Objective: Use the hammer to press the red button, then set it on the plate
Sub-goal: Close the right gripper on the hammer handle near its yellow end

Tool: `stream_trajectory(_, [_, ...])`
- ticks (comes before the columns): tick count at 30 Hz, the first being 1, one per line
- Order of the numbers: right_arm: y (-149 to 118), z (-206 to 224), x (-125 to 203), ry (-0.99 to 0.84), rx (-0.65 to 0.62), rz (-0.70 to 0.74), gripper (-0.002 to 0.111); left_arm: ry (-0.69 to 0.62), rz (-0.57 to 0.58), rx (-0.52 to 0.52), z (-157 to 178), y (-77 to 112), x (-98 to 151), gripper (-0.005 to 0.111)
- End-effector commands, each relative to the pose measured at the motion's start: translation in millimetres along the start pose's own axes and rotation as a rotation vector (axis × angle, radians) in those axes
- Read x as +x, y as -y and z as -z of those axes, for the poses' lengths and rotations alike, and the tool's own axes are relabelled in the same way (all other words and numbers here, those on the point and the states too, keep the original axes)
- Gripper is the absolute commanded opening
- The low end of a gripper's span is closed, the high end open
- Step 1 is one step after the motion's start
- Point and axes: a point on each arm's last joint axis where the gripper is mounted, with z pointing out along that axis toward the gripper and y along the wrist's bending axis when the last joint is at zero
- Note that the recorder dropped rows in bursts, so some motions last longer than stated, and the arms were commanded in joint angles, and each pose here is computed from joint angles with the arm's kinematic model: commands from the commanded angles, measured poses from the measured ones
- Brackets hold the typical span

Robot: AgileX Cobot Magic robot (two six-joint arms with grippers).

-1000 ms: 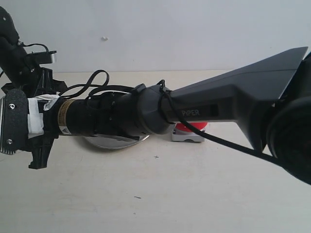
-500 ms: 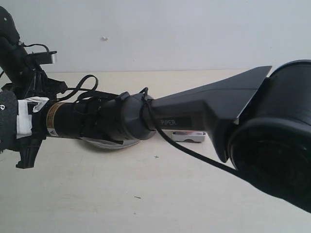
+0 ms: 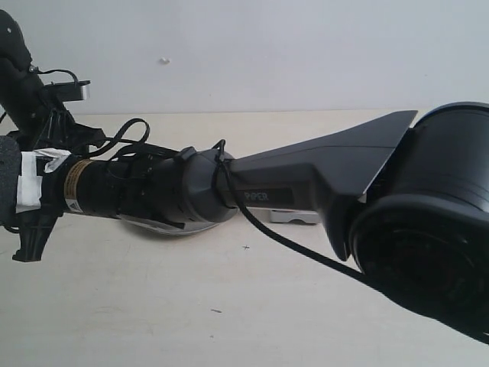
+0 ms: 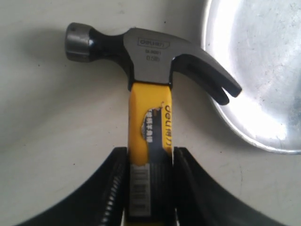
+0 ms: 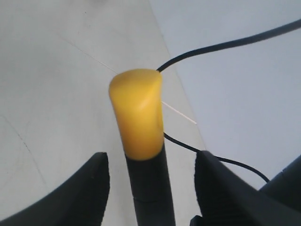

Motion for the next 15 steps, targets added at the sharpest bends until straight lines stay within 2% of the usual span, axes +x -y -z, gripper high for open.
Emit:
stream_trajectory(1, [1.7, -1.0, -1.5, 0.008, 0.012, -0.02, 0.053, 0.02, 0.008, 0.073, -0.4, 16.2, -3.0, 0.0])
stream_trajectory(15, [-3.6, -1.5, 4.9, -0.092, -0.017, -0.022, 0.053, 0.019, 0.001, 0.069, -0.4, 15.9, -2.9, 0.0])
